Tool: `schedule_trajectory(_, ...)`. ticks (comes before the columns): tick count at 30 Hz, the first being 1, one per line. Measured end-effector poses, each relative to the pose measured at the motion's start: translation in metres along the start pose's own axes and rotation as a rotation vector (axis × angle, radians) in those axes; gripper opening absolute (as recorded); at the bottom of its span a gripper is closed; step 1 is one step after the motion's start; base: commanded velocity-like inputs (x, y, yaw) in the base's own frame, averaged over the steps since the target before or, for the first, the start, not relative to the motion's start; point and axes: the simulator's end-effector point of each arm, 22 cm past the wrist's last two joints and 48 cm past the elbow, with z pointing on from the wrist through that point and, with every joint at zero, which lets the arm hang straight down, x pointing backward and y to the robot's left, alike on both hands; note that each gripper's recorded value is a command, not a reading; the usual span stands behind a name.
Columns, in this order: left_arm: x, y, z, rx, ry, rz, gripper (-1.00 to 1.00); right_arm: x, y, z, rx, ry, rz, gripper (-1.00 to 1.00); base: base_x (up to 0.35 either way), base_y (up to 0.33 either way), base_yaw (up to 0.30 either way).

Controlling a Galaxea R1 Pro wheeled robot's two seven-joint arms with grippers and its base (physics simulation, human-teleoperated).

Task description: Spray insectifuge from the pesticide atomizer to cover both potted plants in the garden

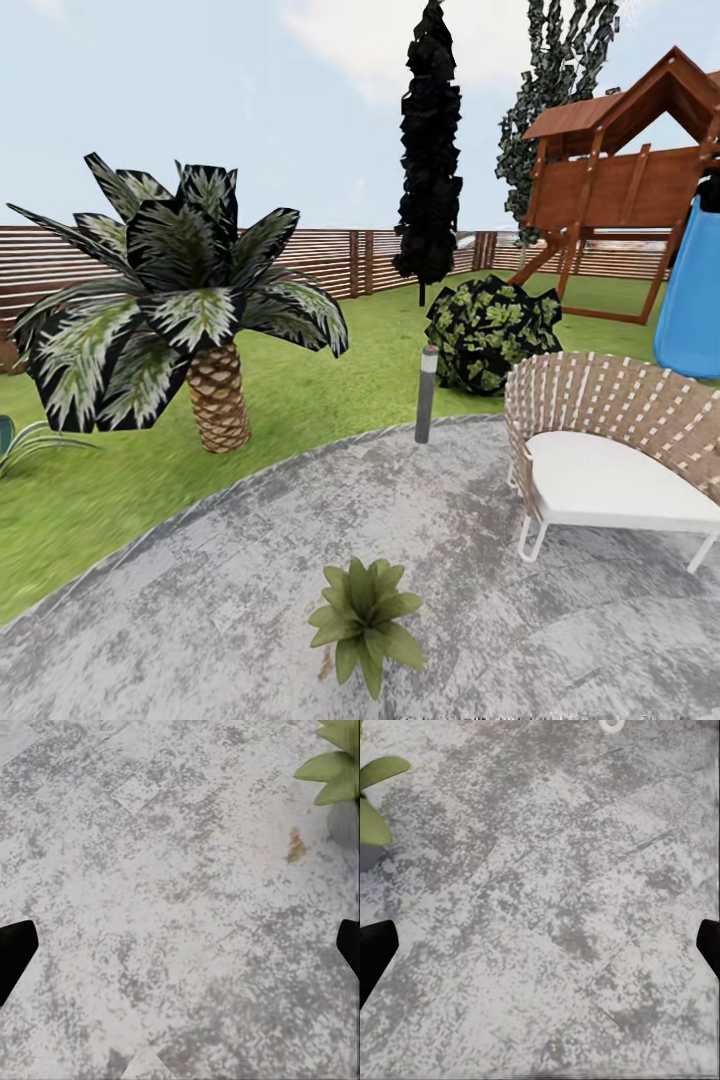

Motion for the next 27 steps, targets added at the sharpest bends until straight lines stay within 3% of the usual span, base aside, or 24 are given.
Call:
schedule_trajectory(9, -0.0042, 0.0002, 0.0005, -0.001, -0.016, -0.003, 1.00, 0.0030, 0.0032, -0.0005, -0.004, 0.006, 0.001, 1.00, -0.120, 0.123, -0.300)
schedule_trajectory(19, -0.0046, 0.0012, 0.0005, -0.002, -0.017, -0.003, 1.00, 0.0039, 0.0038, -0.0007, -0.004, 0.008, 0.004, 1.00, -0.154, 0.280, -0.300)
schedule_trajectory(27, -0.0051, 0.0031, 0.0005, -0.004, -0.018, -0.001, 1.00, 0.0039, 0.0042, -0.0009, -0.005, 0.008, 0.003, 1.00, -0.022, 0.330, -0.300)
